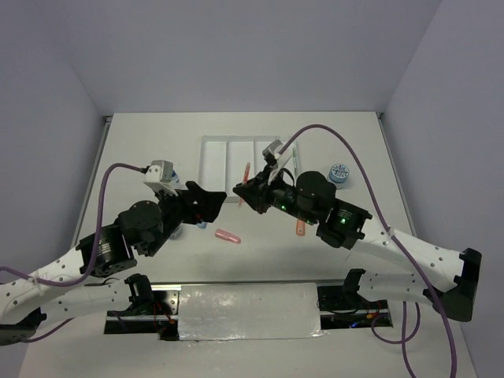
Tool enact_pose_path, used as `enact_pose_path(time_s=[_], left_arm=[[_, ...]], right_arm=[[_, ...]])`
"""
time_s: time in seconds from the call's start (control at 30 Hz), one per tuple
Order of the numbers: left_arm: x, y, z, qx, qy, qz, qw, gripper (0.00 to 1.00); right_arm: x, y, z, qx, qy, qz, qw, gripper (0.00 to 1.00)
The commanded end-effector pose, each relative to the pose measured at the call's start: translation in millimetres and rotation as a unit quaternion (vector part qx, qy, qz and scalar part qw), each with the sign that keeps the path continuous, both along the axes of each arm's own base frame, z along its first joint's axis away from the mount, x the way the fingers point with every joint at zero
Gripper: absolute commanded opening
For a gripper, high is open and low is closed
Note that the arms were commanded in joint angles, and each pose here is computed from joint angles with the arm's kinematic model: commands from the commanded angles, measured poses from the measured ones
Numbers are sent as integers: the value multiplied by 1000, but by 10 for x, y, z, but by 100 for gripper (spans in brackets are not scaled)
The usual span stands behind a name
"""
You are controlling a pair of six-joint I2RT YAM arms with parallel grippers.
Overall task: Sort the stationery into containers
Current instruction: Place the pen in the storage box.
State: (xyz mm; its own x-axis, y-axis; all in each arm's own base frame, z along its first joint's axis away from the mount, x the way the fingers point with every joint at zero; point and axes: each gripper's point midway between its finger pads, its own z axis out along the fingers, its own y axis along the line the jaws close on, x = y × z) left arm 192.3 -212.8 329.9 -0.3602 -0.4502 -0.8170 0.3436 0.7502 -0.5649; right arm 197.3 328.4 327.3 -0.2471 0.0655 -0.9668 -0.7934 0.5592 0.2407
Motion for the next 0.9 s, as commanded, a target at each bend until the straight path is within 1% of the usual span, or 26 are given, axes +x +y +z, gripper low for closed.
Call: enact_pose_path(time_s=[0.0,0.1,0.17,0.2,0.23,0.27,0.3,0.33,0.37,0.4,0.43,0.47,0.5,0.53,0.57,0.6,0.63,0.67,0.83,0.87], left_arm=[[18,322,186,19,-3,51,999,99],[-3,555,246,25,-3,80,996,99],[7,717,266,36,-2,109,993,99],[-8,819,152,69,11,121,990,99],[-7,888,109,87,16,133,987,99],[4,991,142,96,18,155,983,99],[-12,1080,-15,147,35,165,975,99],[-15,1126,-48,164,40,172,970,99],[-17,1156,-48,180,43,175,967,99],[3,1158,-106,208,47,181,960,99],[-7,1202,-177,234,54,184,953,99],[6,1211,-223,252,57,188,947,99],[28,1203,-288,273,61,194,940,99],[34,1196,-327,282,64,194,937,99],[52,1191,-386,297,66,194,933,99],[74,1162,-424,308,67,192,929,99],[87,1122,-465,315,69,183,929,99],[100,1097,-493,321,72,178,927,99],[96,1064,-618,345,88,155,921,99],[84,1085,-646,349,91,155,920,99]], right_arm=[[106,-96,429,66,-40,-35,996,0],[207,-146,312,47,-34,-38,998,0],[378,-255,213,30,-29,-53,998,0],[470,-300,97,12,-18,-64,998,0],[588,-376,73,5,-14,-78,997,0],[822,-579,1,-7,-3,-114,993,0],[906,-595,-232,-35,31,-104,993,0],[1038,-677,-199,-40,41,-119,991,0],[1289,-909,-271,-53,59,-164,983,0],[1424,-1024,-668,-103,123,-192,968,0],[1590,-1131,-586,-107,132,-221,961,0],[1708,-1228,-699,-123,158,-238,951,0],[1897,-1396,-934,-154,204,-267,929,0],[1941,-1439,-1052,-174,227,-272,919,0],[2060,-1511,-1347,-206,256,-290,899,0],[2067,-1599,-1481,-231,276,-302,883,0],[2171,-1644,-1455,-238,273,-319,876,0],[2223,-1641,-1655,-256,290,-318,866,0],[2478,-1727,-1843,-264,311,-336,849,0],[2507,-1697,-1968,-268,324,-327,846,0]])
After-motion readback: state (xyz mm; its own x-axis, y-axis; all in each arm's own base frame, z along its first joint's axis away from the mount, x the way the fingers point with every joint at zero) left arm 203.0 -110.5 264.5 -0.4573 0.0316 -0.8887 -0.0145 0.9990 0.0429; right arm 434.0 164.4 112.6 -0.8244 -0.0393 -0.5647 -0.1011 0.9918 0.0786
